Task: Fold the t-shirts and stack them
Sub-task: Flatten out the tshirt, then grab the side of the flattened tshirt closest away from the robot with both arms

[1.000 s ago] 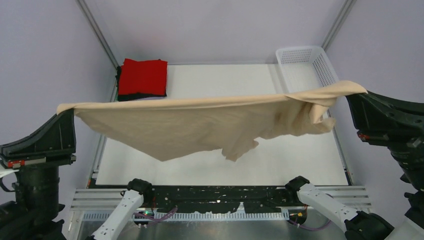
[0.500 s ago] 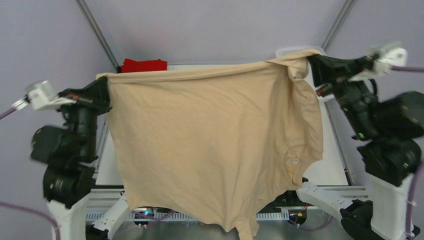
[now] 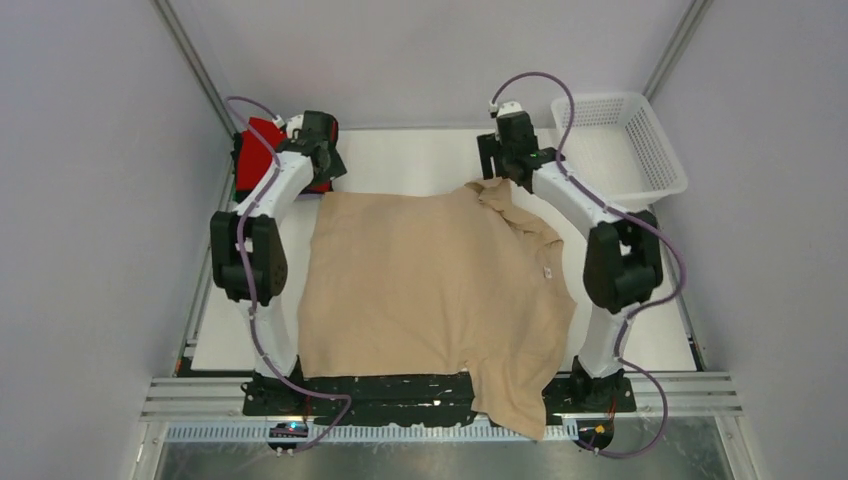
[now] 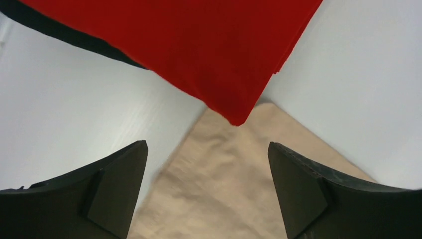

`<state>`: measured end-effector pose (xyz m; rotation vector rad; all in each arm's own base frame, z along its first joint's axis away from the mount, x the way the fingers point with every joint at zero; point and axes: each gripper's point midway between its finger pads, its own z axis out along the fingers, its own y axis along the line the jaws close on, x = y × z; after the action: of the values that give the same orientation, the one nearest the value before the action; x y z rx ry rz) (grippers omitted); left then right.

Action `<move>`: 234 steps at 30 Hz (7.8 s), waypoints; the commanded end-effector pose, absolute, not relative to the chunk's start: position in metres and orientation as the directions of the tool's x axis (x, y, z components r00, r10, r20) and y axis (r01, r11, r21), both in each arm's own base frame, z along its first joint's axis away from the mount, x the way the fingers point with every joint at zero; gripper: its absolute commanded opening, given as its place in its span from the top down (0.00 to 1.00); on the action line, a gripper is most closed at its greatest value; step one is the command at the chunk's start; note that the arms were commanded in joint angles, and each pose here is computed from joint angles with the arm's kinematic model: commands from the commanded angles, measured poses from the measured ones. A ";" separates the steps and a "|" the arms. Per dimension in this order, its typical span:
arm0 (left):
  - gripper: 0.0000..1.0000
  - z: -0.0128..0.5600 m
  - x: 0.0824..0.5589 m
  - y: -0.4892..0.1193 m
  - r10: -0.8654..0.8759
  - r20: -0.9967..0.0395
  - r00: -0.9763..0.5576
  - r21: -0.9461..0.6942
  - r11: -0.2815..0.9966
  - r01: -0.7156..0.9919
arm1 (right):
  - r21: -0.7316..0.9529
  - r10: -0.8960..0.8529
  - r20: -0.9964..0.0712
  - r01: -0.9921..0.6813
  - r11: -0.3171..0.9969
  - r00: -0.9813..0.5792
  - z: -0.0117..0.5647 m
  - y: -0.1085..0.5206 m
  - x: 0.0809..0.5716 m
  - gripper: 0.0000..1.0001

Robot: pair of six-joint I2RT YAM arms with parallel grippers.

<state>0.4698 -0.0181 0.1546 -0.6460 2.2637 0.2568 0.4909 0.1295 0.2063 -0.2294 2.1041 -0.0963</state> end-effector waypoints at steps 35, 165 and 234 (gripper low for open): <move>0.00 0.038 0.372 -0.096 -0.435 -0.346 -0.831 -0.369 0.878 -0.305 | -0.515 -0.624 -0.477 -0.378 0.769 -0.619 0.088 0.079 0.556 0.55; 0.00 0.047 0.480 -0.162 -0.454 -0.209 -0.866 -0.366 0.858 -0.361 | 0.148 0.290 -0.450 0.249 0.957 -0.845 0.022 0.035 0.435 0.05; 1.00 0.035 0.227 -0.001 -0.707 -0.335 -0.623 -0.177 0.697 -0.695 | 0.288 0.347 -0.763 0.193 0.938 -0.546 0.152 0.048 0.315 0.04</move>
<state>0.2541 -0.0141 0.0248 -1.0863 2.5483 -0.1413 0.3218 0.0424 0.1406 0.3984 2.1363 0.2393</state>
